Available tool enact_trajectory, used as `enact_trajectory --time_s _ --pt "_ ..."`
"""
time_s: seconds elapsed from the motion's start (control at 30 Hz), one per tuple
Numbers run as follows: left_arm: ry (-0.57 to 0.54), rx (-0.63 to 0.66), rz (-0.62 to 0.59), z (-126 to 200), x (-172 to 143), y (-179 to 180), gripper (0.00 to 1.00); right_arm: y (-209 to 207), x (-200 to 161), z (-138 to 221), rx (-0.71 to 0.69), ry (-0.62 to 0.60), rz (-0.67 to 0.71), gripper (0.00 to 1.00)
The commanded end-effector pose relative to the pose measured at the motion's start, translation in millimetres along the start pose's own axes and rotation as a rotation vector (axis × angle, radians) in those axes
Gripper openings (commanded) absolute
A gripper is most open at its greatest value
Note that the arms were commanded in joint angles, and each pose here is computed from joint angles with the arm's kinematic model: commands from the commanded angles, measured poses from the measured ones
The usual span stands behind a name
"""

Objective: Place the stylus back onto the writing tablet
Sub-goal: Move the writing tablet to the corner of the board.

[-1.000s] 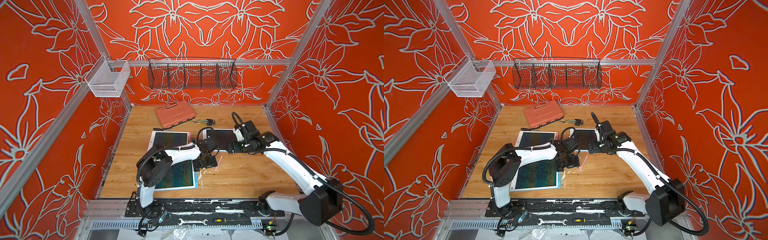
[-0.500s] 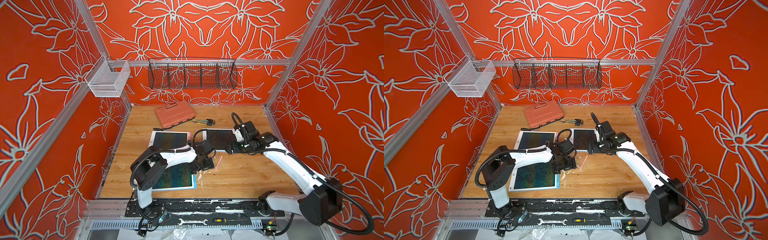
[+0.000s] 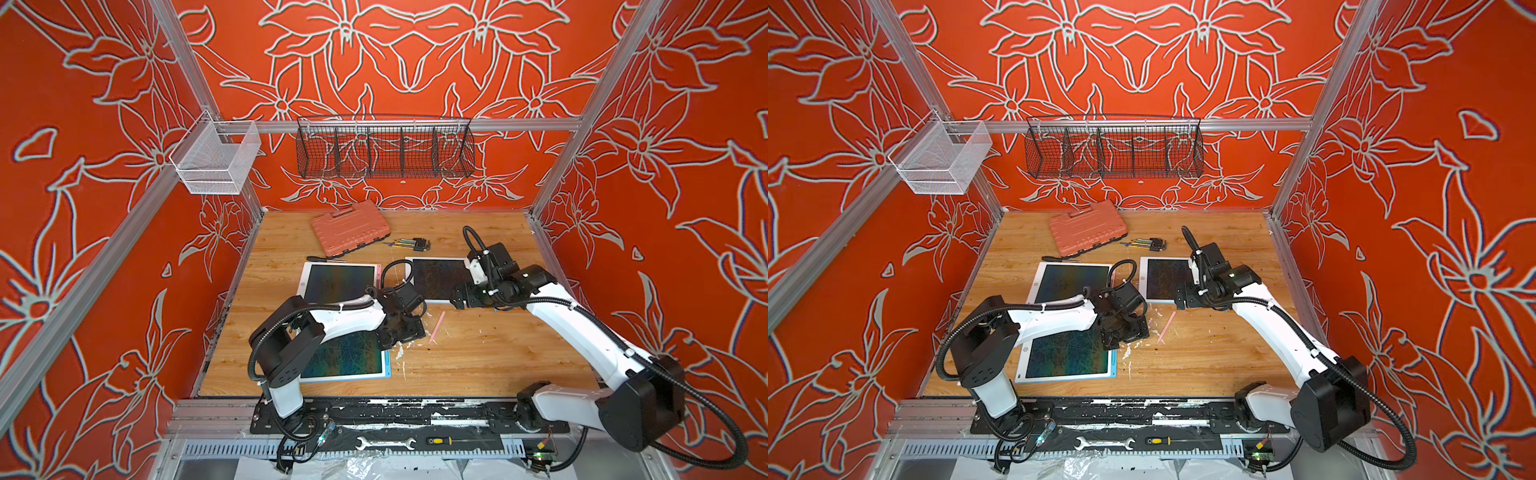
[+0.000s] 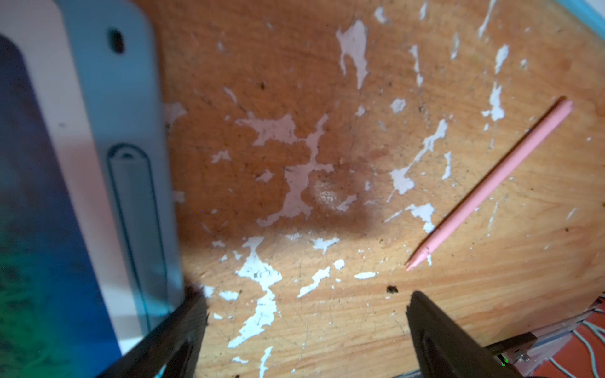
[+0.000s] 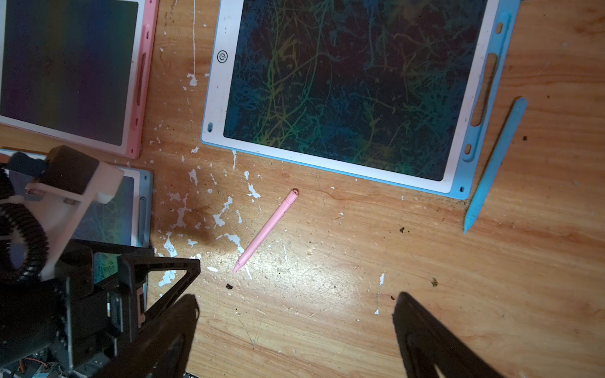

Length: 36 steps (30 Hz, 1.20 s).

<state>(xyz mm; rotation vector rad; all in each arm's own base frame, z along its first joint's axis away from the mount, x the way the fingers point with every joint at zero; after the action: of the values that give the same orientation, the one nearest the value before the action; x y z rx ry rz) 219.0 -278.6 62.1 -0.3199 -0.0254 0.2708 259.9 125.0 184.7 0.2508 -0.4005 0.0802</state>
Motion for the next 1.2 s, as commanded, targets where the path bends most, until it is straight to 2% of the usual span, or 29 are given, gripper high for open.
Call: enact_trajectory --time_s 0.0,0.33,0.9,1.17 --pt "0.015 0.173 0.065 -11.0 -5.2 50.5 0.95 -2.0 -2.8 1.2 0.0 0.005 -0.014 0.95" --pt "0.0 0.182 0.111 -4.2 -2.6 77.3 0.95 -1.4 -2.6 1.9 0.003 0.005 -0.013 0.96" --pt "-0.052 0.178 0.252 20.7 1.3 152.1 0.95 -2.5 -3.5 0.2 -0.004 0.012 -0.011 0.96" --pt "-0.074 0.174 0.281 26.9 11.1 165.1 0.95 -3.2 -3.8 1.6 -0.008 0.01 -0.01 0.96"
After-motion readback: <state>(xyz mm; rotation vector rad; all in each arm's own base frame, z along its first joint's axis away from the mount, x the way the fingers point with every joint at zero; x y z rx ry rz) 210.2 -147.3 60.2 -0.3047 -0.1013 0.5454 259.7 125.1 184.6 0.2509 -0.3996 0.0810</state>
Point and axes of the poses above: each gripper's point midway between its finger pads, its own z axis back along the fingers, its own y axis along the line the jaws close on, x = y × z, the point moved 3 cm from there along z, back along the fingers, and after that the axes turned 1 degree about -z, right-handed, at the moved point
